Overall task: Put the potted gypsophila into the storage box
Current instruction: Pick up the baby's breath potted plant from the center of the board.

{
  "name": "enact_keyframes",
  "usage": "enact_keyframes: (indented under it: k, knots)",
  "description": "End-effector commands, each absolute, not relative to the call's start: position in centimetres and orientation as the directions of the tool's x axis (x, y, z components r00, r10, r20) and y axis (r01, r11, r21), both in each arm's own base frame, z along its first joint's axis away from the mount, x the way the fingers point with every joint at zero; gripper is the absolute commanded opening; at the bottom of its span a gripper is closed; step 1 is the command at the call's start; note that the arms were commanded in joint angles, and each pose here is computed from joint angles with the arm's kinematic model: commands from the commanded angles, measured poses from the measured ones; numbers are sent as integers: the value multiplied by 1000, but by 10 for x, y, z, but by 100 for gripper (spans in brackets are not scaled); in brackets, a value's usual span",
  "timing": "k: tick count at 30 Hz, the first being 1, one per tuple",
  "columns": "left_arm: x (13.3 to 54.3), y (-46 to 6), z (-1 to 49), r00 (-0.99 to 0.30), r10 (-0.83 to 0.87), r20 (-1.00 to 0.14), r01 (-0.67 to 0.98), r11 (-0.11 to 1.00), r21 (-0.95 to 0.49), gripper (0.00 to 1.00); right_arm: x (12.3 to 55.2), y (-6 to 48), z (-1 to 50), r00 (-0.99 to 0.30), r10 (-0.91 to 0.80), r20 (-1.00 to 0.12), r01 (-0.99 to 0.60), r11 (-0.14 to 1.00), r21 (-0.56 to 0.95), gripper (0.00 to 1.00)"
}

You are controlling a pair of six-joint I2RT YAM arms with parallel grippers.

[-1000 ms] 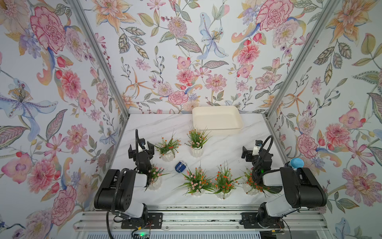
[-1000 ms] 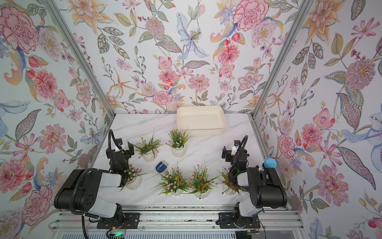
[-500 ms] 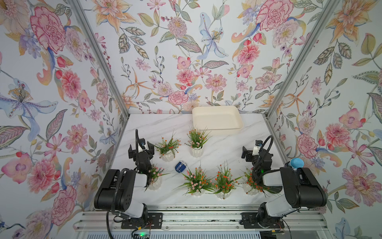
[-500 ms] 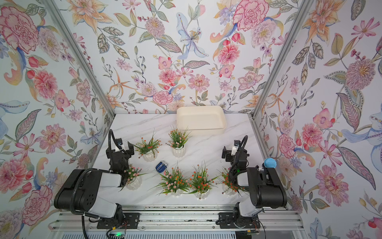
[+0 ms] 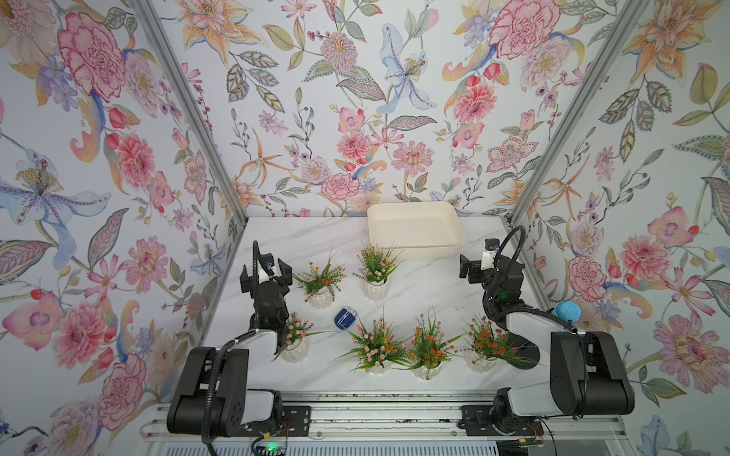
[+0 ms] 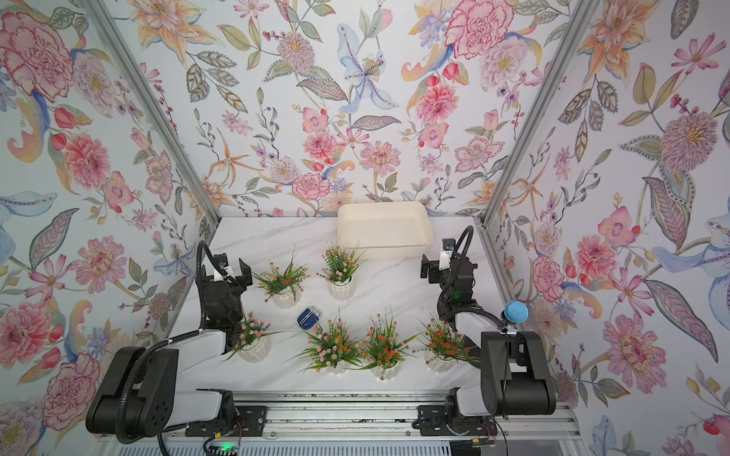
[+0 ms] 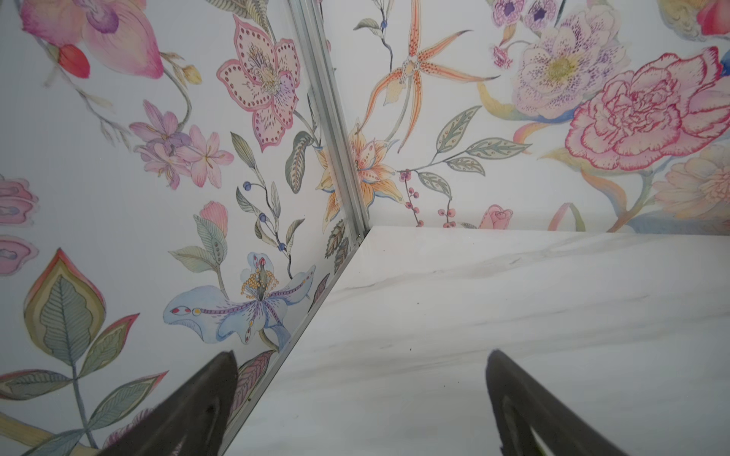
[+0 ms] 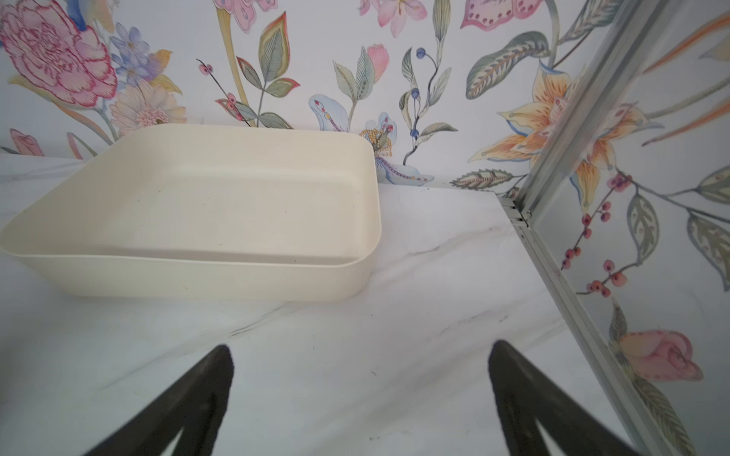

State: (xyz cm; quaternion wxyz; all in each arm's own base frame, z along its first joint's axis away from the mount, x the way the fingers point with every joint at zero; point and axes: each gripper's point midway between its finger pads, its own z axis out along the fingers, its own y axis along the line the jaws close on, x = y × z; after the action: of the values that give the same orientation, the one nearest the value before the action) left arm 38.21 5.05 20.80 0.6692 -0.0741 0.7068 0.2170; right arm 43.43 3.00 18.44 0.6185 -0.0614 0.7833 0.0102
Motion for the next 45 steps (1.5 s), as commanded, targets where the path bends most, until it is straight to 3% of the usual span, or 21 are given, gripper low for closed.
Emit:
enact_keyframes:
  k: [1,6,9,14,20,22,24,28,31,33,36,41,45]
  knots:
    - [396,41,235,-96,212,-973,-354,906,232,100,438,53,187,-297,-97,-950,-217,976,-31,100]
    - [417,30,285,-69,90,-993,-310,945,108,100,458,81,228,-390,66,-918,-183,972,148,100]
    - [428,11,318,-9,-41,-999,-245,969,-38,100,462,118,253,-447,178,-877,-213,931,298,100]
    - [442,-47,341,-7,-290,-957,-88,953,-289,100,447,199,274,-631,338,-699,-262,755,601,100]
    - [452,-127,329,-169,-487,-857,73,861,-503,100,419,269,300,-644,320,-695,-352,683,640,100]
    - [451,-146,329,-203,-491,-847,88,853,-515,100,414,276,321,-594,300,-747,-397,698,596,100]
    - [450,-163,327,-234,-467,-853,83,864,-496,100,411,282,342,-549,338,-765,-461,641,614,100]
    - [436,-189,344,-188,-427,-885,169,873,-457,100,409,278,347,-582,356,-731,-449,609,654,100]
    - [432,-179,328,-176,-568,-804,219,773,-595,100,408,291,355,-594,335,-731,-545,501,672,100]
    - [435,-177,318,-218,-628,-747,275,695,-664,100,422,290,342,-637,312,-705,-483,551,680,100]
    - [432,-192,341,-196,-590,-783,421,671,-611,100,434,283,325,-664,261,-700,-420,645,639,100]
    - [457,-162,333,-168,-413,-895,199,875,-441,100,435,266,291,-649,196,-735,-320,806,498,100]
    - [453,-131,324,-158,-255,-954,45,963,-265,100,421,251,240,-713,104,-694,-210,911,353,100]
